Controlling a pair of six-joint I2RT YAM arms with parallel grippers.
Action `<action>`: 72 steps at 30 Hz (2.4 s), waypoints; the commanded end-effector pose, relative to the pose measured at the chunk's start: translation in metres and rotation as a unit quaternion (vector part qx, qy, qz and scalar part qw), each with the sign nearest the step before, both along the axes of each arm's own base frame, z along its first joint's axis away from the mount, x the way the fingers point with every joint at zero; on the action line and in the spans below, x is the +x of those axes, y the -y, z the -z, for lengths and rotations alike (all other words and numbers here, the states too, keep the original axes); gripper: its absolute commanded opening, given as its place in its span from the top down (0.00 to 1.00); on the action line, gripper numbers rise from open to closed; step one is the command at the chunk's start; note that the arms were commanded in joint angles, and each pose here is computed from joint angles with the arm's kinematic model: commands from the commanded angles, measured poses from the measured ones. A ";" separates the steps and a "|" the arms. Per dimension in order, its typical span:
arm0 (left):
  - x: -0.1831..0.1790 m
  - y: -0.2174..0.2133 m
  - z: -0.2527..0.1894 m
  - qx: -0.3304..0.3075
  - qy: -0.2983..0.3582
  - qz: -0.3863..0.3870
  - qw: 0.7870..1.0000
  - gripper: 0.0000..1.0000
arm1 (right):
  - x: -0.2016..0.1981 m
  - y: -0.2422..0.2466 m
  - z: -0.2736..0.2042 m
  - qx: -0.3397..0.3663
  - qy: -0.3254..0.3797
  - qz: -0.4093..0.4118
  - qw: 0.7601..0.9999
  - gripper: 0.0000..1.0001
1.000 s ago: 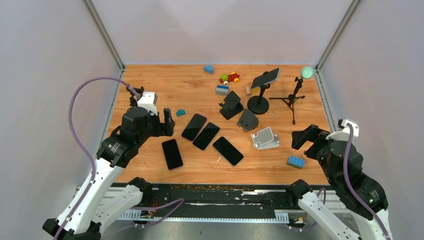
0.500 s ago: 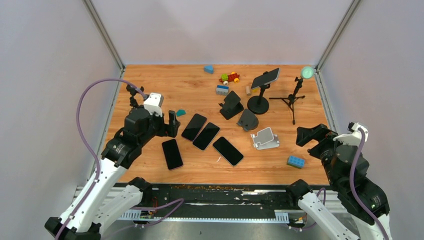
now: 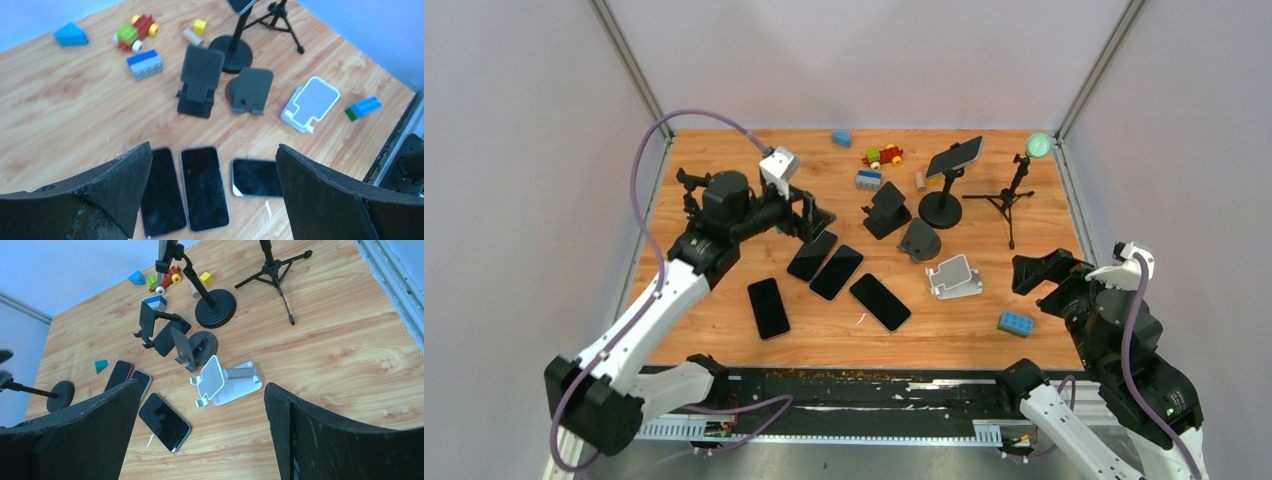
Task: Remove the phone from the phone stand
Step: Pick up the phone stand with the phone at the center of the board.
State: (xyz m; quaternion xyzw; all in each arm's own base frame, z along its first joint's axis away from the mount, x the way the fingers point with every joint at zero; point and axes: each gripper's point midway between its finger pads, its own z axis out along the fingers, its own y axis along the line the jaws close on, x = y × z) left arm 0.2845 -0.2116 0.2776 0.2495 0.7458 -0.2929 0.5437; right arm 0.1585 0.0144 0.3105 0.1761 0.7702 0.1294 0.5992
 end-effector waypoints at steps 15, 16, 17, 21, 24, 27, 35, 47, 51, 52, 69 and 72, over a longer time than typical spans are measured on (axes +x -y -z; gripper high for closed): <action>0.077 0.166 -0.094 -0.043 0.278 0.280 0.918 0.00 | -0.024 0.000 -0.016 0.002 0.029 -0.043 0.999 0.05; 0.086 0.174 -0.081 -0.043 0.265 0.282 0.921 0.00 | -0.025 0.001 -0.016 0.001 0.028 -0.043 0.999 0.05; 0.086 0.180 -0.093 -0.061 0.264 0.280 0.921 0.00 | -0.025 0.001 -0.017 0.000 0.029 -0.042 0.999 0.05; 0.089 0.199 -0.089 -0.125 0.240 0.257 0.928 0.00 | -0.026 0.006 -0.018 -0.006 0.030 -0.034 0.999 0.05; 0.088 0.211 -0.073 -0.129 0.217 0.194 0.948 0.00 | -0.028 0.010 -0.020 -0.010 0.032 -0.026 0.999 0.05; 0.072 0.220 -0.053 -0.104 0.199 0.154 0.962 0.00 | -0.029 0.012 -0.018 -0.012 0.030 -0.022 0.999 0.05; 0.051 0.228 0.007 -0.080 0.075 -0.042 0.993 0.00 | -0.028 0.011 -0.010 -0.006 0.023 -0.020 1.000 0.05; 0.081 0.261 0.049 -0.137 0.072 -0.139 0.978 0.00 | -0.030 0.008 -0.012 -0.001 0.026 -0.029 0.999 0.05; 0.090 0.273 0.060 -0.145 0.076 -0.152 0.975 0.00 | -0.031 0.005 -0.014 0.002 0.024 -0.037 0.999 0.05; 0.092 0.275 0.069 -0.140 0.076 -0.159 0.974 0.00 | -0.031 0.005 -0.015 0.001 0.025 -0.039 0.999 0.05; 0.126 0.299 0.104 -0.156 0.127 -0.206 0.958 0.23 | -0.032 0.004 -0.016 -0.014 0.023 -0.049 0.998 0.05; 0.129 0.300 0.111 -0.152 0.129 -0.211 0.957 0.22 | -0.033 0.004 -0.015 -0.014 0.023 -0.051 0.998 0.05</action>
